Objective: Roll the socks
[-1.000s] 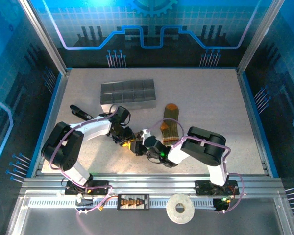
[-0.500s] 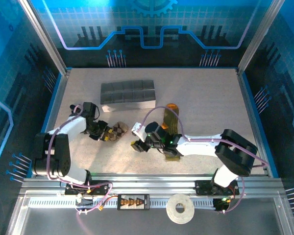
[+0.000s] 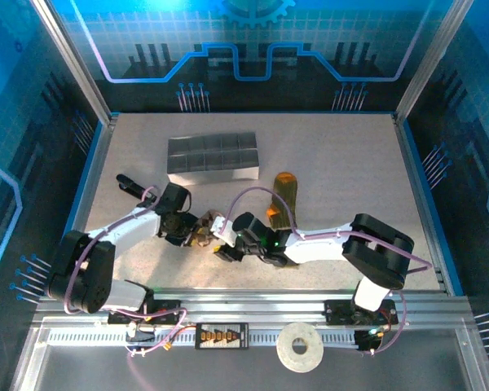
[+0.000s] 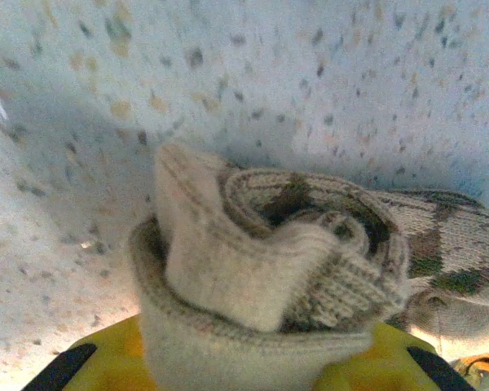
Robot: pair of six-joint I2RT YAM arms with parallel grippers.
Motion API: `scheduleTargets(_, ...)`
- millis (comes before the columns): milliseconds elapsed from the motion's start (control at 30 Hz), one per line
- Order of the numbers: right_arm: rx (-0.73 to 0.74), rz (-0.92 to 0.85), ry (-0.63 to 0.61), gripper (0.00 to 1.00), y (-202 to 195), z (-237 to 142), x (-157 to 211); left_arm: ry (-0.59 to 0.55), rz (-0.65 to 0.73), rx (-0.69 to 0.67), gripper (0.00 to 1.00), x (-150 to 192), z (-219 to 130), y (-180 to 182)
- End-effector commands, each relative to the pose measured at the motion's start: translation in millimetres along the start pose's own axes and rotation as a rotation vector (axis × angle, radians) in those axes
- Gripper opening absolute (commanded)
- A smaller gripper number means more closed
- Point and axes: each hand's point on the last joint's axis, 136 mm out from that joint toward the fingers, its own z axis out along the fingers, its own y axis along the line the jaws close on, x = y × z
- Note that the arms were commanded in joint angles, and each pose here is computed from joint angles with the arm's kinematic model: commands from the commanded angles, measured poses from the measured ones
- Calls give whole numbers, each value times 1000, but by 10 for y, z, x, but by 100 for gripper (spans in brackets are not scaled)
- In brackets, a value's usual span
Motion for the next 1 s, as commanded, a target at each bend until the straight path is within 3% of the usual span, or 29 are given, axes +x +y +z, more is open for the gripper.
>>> scheduleTargets(0,27,-25,-53,54,105,51,26,-29,-39,-208,0,95,154,564)
scheduleTargets(400,173,-70,-90,57,92,235,-28,-53,38,-573,0,137,32,820)
scheduleTargets(633,202,4,-78,56,45,320,12,-54,77,-674,0,184,115,762)
scheduleTargets(967,239,108,-71,51,-17,414,52,-27,94,-710,0,231,247,683)
